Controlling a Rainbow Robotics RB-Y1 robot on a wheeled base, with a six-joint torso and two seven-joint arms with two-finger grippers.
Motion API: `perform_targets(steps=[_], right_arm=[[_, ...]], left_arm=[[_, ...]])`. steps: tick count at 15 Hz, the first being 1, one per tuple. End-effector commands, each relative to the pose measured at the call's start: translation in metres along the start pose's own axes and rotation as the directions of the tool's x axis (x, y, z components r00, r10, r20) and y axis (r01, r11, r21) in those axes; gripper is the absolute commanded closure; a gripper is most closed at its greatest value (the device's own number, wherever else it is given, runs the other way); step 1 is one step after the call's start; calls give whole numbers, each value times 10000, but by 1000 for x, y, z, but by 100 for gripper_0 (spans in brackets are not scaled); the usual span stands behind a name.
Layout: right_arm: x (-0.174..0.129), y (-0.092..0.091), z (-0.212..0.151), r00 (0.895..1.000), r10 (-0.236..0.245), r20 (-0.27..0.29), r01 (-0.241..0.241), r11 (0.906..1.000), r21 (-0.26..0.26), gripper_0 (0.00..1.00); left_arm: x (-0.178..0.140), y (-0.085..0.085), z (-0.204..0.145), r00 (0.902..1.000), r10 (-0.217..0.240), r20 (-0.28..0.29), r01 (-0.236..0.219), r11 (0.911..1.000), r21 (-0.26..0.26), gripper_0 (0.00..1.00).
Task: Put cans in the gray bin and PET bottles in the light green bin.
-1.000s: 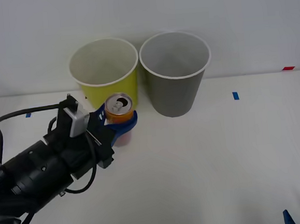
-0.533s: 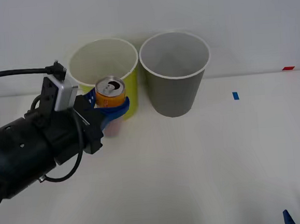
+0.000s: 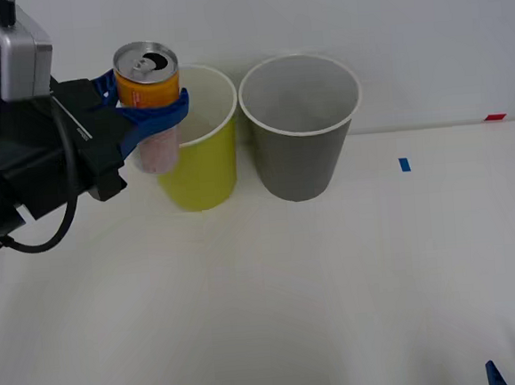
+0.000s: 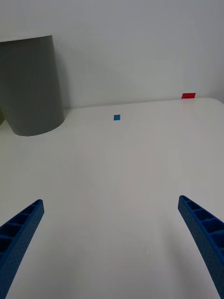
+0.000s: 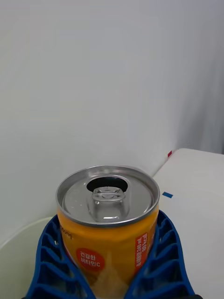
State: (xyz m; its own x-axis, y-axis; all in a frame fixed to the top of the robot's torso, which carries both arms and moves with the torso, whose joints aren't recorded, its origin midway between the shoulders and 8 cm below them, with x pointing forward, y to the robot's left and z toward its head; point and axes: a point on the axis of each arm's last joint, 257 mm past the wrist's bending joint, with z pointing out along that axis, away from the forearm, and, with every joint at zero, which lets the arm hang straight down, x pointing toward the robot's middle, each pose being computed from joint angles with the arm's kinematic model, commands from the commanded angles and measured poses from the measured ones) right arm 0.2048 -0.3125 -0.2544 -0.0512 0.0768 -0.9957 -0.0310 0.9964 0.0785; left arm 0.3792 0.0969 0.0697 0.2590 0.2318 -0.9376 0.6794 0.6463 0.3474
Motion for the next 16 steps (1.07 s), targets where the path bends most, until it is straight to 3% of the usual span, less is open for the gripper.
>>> perform_targets(steps=[1, 2, 4, 6, 8, 12, 16], right_arm=[[0, 0, 0, 10000, 1, 0, -1, 10000, 0, 0], [0, 0, 0, 10000, 1, 0, -1, 10000, 0, 0], [0, 0, 0, 10000, 1, 0, -1, 10000, 0, 0], [0, 0, 0, 10000, 1, 0, -1, 10000, 0, 0], [0, 0, 0, 10000, 1, 0, -1, 10000, 0, 0], [0, 0, 0, 10000, 1, 0, -1, 10000, 0, 0], [0, 0, 0, 10000, 1, 0, -1, 10000, 0, 0]], left_arm=[[-12, 5, 4, 9997, -78, 243, 78, 10000, -20, 100], [-15, 6, 5, 9994, -192, 297, 192, 9998, 3, 100], [-24, 13, 11, 9930, -1105, 413, 1100, 9938, 137, 100], [-33, 17, 19, 9903, -1372, 219, 1365, 9902, 295, 100], [-50, 27, 35, 9775, -2082, 336, 2061, 9768, 576, 100], [-71, 40, 60, 9716, -2318, 466, 2270, 9696, 913, 100], [-81, 37, 81, 9578, -2791, 688, 2694, 9550, 1241, 100]])
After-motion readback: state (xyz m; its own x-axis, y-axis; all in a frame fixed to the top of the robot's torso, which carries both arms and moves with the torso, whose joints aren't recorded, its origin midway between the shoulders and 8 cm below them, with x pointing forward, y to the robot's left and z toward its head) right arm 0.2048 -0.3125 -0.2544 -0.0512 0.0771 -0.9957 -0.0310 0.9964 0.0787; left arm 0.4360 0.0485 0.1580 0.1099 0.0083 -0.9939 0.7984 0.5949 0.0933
